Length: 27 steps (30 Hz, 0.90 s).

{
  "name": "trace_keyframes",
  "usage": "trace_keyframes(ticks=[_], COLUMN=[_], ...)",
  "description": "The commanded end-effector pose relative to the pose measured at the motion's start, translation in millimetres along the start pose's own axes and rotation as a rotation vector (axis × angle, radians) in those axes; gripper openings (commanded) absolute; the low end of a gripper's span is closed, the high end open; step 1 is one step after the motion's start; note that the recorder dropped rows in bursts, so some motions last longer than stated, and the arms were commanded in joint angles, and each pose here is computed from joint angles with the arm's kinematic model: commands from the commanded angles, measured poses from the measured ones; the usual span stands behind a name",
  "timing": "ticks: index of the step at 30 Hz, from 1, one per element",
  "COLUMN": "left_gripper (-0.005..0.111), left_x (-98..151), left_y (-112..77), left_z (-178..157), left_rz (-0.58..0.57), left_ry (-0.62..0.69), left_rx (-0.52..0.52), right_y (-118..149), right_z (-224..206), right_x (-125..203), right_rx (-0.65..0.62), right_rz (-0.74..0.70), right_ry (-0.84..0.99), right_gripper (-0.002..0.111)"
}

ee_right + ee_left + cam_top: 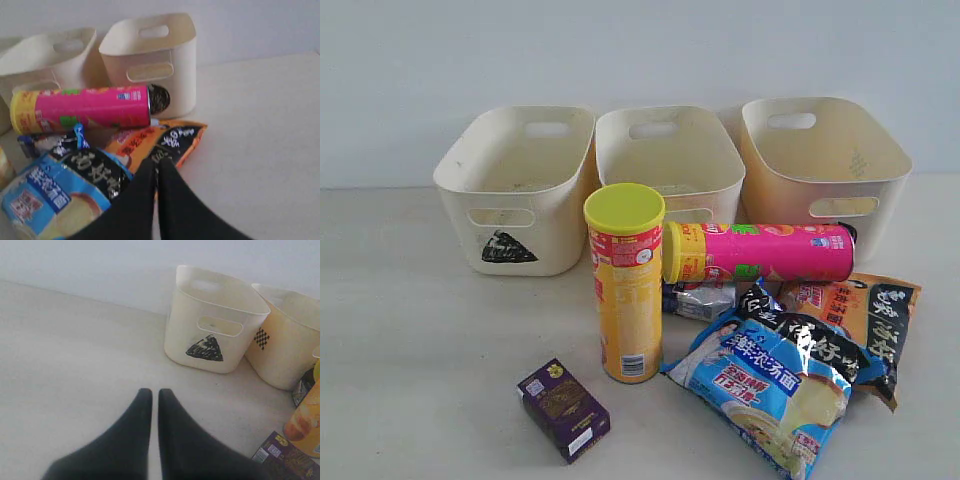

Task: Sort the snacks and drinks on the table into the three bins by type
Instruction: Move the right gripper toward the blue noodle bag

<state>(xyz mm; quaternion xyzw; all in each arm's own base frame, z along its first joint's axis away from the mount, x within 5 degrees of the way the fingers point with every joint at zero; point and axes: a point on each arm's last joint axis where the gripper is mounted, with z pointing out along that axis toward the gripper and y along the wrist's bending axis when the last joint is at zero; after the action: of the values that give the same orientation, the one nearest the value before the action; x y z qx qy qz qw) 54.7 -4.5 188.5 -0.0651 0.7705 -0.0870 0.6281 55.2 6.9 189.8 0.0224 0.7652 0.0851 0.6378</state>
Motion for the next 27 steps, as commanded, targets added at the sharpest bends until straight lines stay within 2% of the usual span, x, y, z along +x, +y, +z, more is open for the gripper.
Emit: trace_keyframes(ticks=[1,6,9,11,13,16,18,22,27], left_gripper=[0.004,0.004,0.004,0.004,0.004,0.004,0.004,0.004,0.004], left_x=[1.2,1.2,1.2,1.2,1.2,1.2,1.2,1.2,1.2], left_y=[0.0,0.0,0.0,0.0,0.0,0.0,0.0,0.0,0.0], left_z=[0.0,0.0,0.0,0.0,0.0,0.0,0.0,0.0,0.0], left_rz=[0.0,0.0,0.0,0.0,0.0,0.0,0.0,0.0,0.0], left_ry=[0.002,0.002,0.002,0.002,0.002,0.002,0.002,0.002,0.002], left_rx=[0.005,0.005,0.005,0.005,0.005,0.005,0.005,0.005,0.005], right_y=[0.8,-0.5,-3.5,-6.5,-2.3,6.5,9.6,15.7,24.1], right_z=[-2.8,-14.5,-29.1,-27.5,-26.6,-27.4,-29.7,-32.7,-23.9], right_x=[-20.4,-48.6,-66.0,-64.3,-69.6,-77.8,-86.7,-127.2,-186.7], right_rx=[-0.015,-0.014,-0.048,-0.074,-0.11,-0.118,-0.116,-0.095,-0.091], right_rz=[0.053,0.067,0.211,0.366,0.427,0.38,0.348,0.244,0.218], right_ry=[-0.229,-0.566,-0.817,-0.795,-0.709,-0.533,-0.497,-0.538,-0.577], right_gripper=[0.0,0.0,0.0,0.0,0.0,0.0,0.0,0.0,0.0])
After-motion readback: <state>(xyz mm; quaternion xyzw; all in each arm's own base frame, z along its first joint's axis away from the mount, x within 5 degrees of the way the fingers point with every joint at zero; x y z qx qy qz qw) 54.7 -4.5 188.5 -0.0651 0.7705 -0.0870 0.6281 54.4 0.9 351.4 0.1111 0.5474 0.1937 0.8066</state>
